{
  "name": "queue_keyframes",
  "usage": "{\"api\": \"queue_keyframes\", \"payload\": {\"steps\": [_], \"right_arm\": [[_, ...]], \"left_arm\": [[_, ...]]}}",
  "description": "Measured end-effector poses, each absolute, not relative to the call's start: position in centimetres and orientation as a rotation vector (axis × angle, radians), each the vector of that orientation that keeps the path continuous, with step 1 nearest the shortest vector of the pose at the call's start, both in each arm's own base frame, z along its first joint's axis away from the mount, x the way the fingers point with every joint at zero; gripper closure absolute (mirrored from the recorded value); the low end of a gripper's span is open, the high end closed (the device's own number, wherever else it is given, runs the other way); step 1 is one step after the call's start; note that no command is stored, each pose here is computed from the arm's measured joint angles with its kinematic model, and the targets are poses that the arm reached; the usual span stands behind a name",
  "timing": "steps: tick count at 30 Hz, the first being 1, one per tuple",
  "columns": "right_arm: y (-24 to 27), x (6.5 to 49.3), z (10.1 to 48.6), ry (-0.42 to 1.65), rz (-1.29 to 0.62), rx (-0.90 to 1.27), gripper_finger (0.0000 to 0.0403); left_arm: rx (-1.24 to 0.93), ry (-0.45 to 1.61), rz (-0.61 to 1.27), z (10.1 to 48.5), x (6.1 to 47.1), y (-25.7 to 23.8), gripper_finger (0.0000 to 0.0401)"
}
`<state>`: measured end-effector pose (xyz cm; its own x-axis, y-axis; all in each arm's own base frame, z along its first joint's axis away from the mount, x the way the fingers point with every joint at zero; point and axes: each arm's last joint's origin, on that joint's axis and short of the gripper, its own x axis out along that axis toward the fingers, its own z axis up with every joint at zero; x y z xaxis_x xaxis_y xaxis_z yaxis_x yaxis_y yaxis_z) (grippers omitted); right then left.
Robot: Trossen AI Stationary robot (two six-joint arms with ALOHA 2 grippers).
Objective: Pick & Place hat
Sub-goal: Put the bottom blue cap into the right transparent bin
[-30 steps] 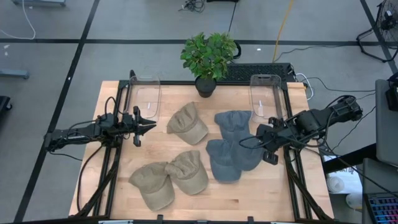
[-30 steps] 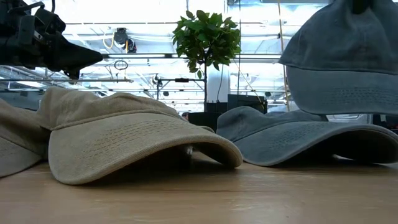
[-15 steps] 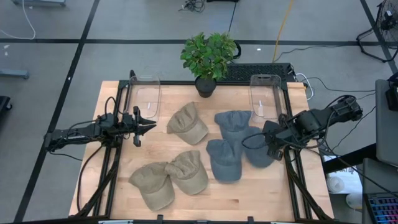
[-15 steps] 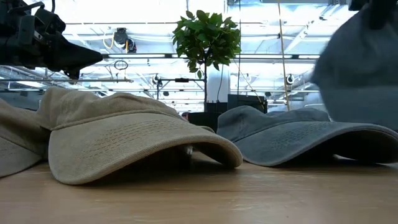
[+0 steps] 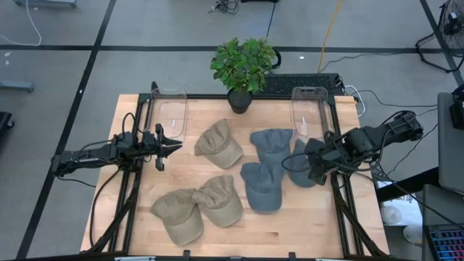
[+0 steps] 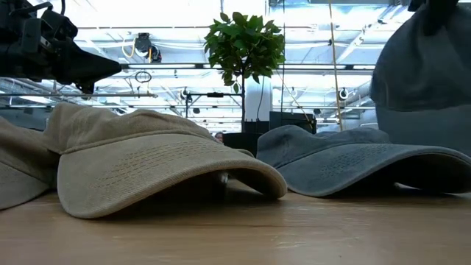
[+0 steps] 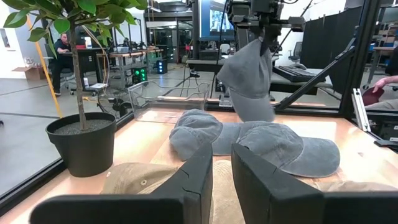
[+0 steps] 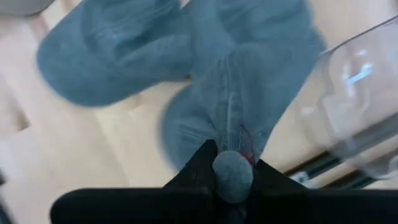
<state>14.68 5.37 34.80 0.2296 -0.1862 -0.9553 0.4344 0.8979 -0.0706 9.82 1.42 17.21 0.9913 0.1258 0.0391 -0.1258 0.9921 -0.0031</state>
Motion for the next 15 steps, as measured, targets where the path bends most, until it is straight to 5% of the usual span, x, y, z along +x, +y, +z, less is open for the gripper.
{"api": "queue_keyframes", "payload": {"steps": [15], "right_arm": [[1.3,15.3,35.6,1.012,-0.842,-0.06,0.0391]], "left_arm": [[0.0,-0.039,0.126,17.2,9.8,1.4,0.0334]]}}
